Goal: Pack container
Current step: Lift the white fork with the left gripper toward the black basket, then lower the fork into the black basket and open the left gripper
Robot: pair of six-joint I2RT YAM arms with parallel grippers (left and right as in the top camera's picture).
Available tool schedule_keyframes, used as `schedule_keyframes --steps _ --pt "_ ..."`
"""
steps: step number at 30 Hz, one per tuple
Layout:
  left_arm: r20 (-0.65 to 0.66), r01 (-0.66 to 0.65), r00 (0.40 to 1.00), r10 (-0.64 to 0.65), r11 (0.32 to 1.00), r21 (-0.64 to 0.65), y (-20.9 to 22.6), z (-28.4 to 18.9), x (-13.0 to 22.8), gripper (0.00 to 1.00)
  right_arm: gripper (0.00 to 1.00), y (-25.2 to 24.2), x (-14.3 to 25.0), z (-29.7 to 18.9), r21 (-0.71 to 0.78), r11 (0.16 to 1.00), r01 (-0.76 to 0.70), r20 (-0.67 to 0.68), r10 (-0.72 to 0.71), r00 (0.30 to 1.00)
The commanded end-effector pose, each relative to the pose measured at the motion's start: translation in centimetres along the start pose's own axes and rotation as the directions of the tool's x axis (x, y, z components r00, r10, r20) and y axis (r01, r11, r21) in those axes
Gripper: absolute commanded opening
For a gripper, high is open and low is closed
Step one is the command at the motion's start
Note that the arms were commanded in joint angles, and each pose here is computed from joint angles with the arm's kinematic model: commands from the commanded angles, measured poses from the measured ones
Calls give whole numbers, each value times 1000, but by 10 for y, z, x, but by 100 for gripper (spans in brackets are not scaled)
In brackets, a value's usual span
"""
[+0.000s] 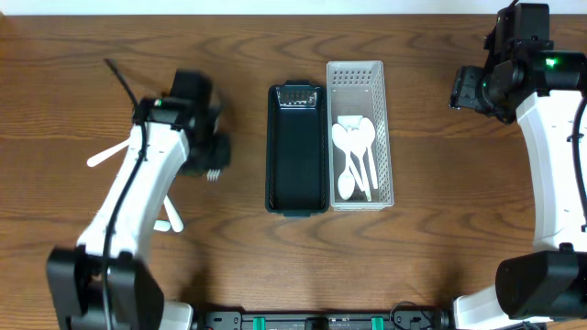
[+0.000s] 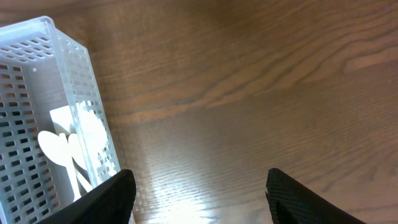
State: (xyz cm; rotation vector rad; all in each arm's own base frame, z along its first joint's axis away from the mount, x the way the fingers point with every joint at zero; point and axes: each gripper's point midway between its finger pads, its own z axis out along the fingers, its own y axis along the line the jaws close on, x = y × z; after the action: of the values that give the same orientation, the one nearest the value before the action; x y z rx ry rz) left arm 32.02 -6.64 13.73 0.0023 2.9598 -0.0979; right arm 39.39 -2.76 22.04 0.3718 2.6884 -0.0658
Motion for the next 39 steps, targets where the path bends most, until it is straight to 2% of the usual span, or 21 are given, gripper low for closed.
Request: schedule_keyframes --steps 1,4,7,16,22,23,24,25,26,32,36,39 --pt "142 -101 985 94 994 42 -45 -44 -23 6 70 -3 -4 -6 5 1000 -6 20 5 1000" --pt "195 -146 972 129 986 78 -77 -51 -27 6 70 -3 -4 -6 5 1000 -5 19 5 1000" --pt "185 -160 973 140 982 98 -101 -39 -23 6 70 -3 -3 -6 6 1000 -5 17 5 1000" --pt "-30 -217 975 218 975 51 -130 53 -5 6 71 -3 -3 -6 6 1000 -5 16 5 1000" --pt "-88 -258 962 260 965 38 -137 81 3 7 71 -3 -3 -6 6 1000 -5 16 5 1000" --pt "-87 -260 961 262 965 39 -138 81 4 17 71 -3 -3 -6 6 1000 -5 16 5 1000" --pt "-86 -261 961 263 965 39 -139 81 3 38 70 -3 -3 -6 6 1000 -5 16 5 1000" --pt "-82 -261 961 264 964 41 -139 80 3 52 70 -3 -3 -6 6 1000 -5 16 5 1000" --pt "-79 -263 961 266 964 41 -139 79 3 57 71 -3 -3 -6 6 1000 -5 16 5 1000" --pt "-24 -314 949 314 949 21 -136 56 -5 61 71 -3 -3 -6 6 1000 -5 16 5 1000" --pt "99 -296 947 304 951 -91 -115 8 -23 65 70 -4 -2 -6 8 1000 -4 9 4 1000" --pt "206 -210 950 236 968 -140 -89 -34 -32 73 71 -4 0 -6 10 1000 -4 4 3 1000"
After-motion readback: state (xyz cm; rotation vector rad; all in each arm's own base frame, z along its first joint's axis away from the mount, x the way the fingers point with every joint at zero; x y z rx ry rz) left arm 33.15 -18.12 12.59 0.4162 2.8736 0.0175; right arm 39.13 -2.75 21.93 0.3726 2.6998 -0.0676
